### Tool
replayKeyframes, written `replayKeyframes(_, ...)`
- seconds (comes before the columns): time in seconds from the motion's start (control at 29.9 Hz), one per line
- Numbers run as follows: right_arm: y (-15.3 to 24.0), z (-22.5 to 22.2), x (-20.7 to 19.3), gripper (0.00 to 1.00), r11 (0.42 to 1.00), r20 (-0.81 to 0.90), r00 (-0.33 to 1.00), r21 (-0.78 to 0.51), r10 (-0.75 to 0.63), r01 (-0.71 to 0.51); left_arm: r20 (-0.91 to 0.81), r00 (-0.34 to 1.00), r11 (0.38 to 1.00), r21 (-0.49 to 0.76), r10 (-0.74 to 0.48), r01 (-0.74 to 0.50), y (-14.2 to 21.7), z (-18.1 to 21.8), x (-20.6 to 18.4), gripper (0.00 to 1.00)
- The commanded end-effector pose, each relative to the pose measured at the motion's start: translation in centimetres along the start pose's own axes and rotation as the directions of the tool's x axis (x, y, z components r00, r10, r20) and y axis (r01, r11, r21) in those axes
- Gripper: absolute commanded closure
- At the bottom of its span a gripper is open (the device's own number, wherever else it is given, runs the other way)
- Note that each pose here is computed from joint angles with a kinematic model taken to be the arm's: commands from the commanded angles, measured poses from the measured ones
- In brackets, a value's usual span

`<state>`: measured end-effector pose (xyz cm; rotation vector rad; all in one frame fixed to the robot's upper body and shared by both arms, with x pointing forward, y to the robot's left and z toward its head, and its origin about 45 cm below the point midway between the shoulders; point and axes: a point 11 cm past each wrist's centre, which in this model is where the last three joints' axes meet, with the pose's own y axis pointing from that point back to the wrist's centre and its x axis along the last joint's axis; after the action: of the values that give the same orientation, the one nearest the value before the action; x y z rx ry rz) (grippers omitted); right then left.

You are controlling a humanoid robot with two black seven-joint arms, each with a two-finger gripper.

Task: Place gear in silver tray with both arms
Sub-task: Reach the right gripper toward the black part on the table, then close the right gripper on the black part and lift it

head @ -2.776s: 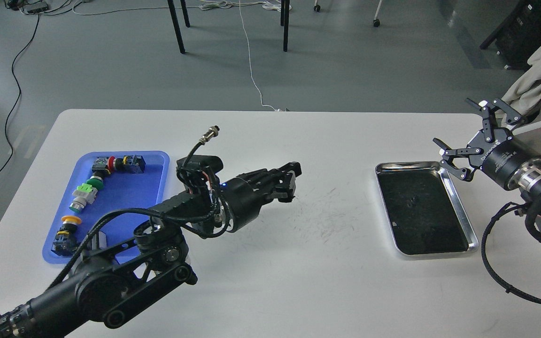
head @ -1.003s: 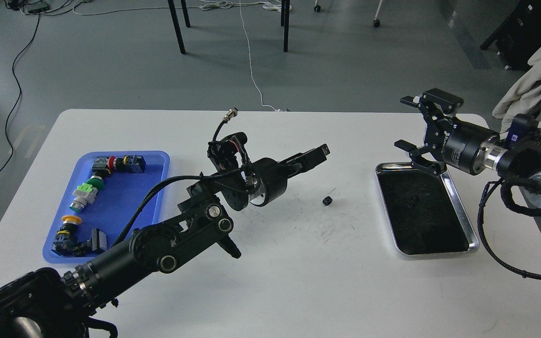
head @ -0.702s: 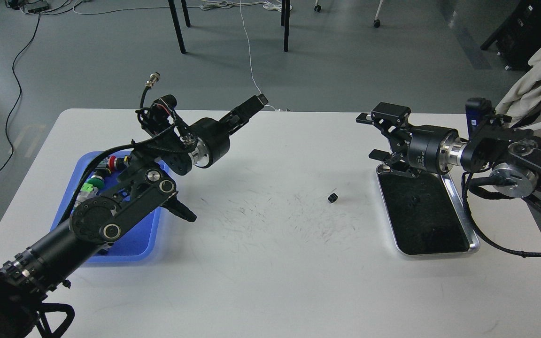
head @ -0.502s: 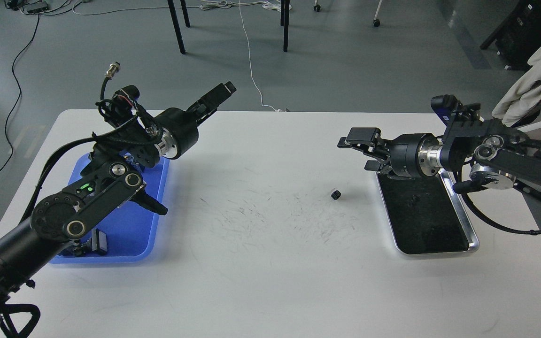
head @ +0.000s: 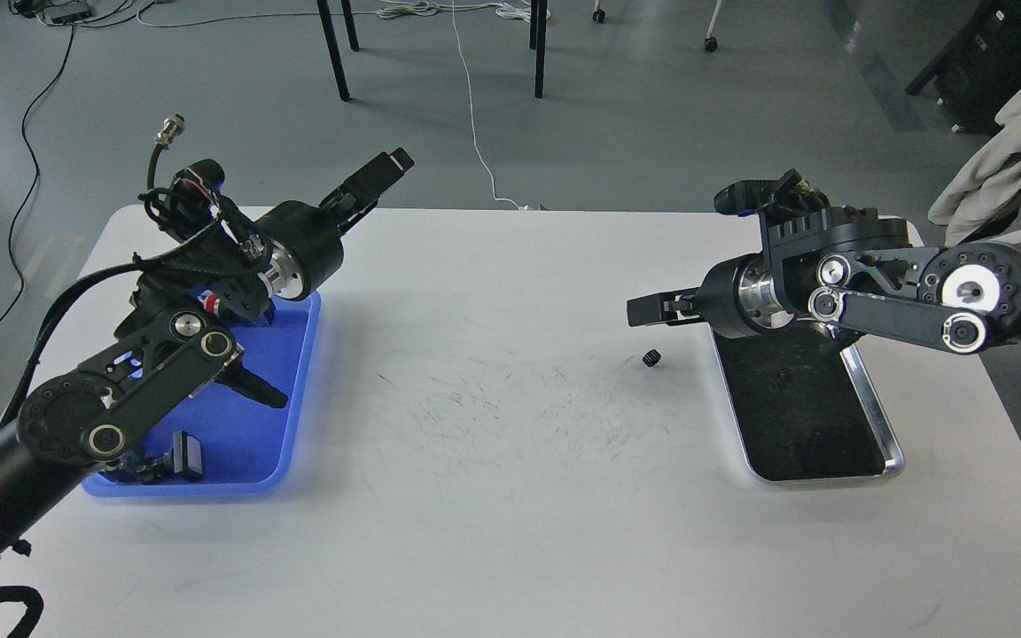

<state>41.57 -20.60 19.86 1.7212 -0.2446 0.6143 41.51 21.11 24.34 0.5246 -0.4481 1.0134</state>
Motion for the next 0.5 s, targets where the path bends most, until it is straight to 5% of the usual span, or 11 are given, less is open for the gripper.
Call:
replayKeyframes(0.0, -0.7, 0.2, -0.2, 0.06, 1.0, -0.022, 1.0, -0.024, -0.008, 0.007, -0.002, 1.0, 1.0, -0.001, 0.014, -0.014, 0.0, 0.0, 0.1, 0.02)
replayKeyframes(0.47, -2.6, -0.6, -2.2, 0.07, 0.997, -0.089, 0.994, -0.052, -0.069, 0.065, -0.012, 1.0, 1.0, -0.008, 0.012, -0.012, -0.2, 0.3, -0.3, 0.02)
